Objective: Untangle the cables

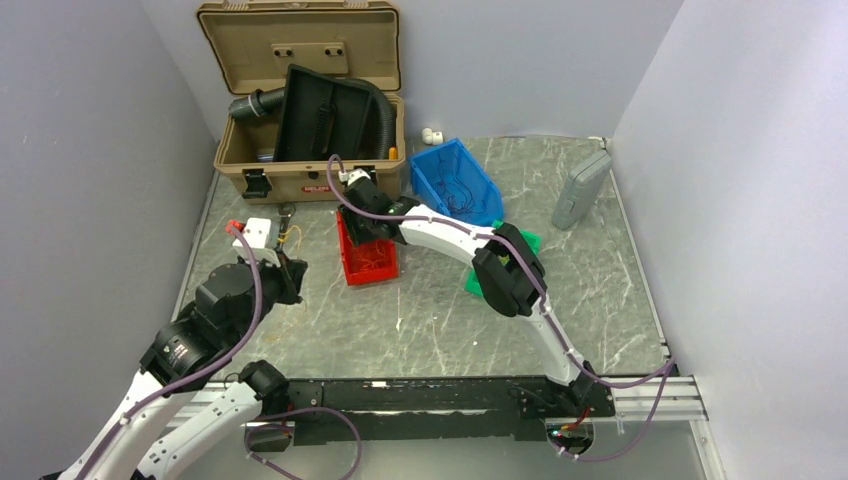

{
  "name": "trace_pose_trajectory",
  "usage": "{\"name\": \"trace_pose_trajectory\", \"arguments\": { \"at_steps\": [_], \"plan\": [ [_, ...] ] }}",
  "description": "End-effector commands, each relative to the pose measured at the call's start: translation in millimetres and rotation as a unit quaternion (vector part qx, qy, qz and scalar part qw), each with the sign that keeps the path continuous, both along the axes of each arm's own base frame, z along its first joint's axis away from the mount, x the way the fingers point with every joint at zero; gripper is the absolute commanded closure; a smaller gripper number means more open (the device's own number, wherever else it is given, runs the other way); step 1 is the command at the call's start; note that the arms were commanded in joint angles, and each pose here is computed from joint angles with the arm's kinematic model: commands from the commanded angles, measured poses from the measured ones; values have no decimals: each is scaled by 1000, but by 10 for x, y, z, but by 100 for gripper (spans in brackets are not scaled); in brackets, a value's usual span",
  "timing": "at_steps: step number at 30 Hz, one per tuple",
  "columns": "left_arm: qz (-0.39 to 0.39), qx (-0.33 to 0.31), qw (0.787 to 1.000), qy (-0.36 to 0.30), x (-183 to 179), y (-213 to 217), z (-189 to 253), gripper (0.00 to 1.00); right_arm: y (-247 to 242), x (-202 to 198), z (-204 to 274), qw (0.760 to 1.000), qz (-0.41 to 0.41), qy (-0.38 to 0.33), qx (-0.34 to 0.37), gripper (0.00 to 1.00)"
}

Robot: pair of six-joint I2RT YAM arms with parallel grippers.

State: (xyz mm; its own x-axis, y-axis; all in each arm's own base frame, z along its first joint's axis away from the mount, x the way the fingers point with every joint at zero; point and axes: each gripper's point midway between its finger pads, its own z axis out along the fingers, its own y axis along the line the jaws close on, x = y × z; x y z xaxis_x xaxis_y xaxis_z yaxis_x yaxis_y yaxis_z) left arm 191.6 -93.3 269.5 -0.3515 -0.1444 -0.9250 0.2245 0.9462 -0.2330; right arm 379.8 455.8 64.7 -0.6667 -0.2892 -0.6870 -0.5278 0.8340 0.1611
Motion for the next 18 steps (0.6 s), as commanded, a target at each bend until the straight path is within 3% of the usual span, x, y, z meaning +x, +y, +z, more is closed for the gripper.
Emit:
{"name": "trace_pose_trajectory", "arguments": {
  "at_steps": [1,14,18],
  "plan": [
    [-16,-6,1000,-11,51,-94,76,100,26,5,860,998,10,-46,49,50],
    [-104,-45,993,-14,128,-570,164,100,-839,-569,1690,991,-22,-95,90,9],
    [-146,-84,986,0,164,-855,103,100,-1281,-831,1843,987,-50,-110,104,6]
  ]
}}
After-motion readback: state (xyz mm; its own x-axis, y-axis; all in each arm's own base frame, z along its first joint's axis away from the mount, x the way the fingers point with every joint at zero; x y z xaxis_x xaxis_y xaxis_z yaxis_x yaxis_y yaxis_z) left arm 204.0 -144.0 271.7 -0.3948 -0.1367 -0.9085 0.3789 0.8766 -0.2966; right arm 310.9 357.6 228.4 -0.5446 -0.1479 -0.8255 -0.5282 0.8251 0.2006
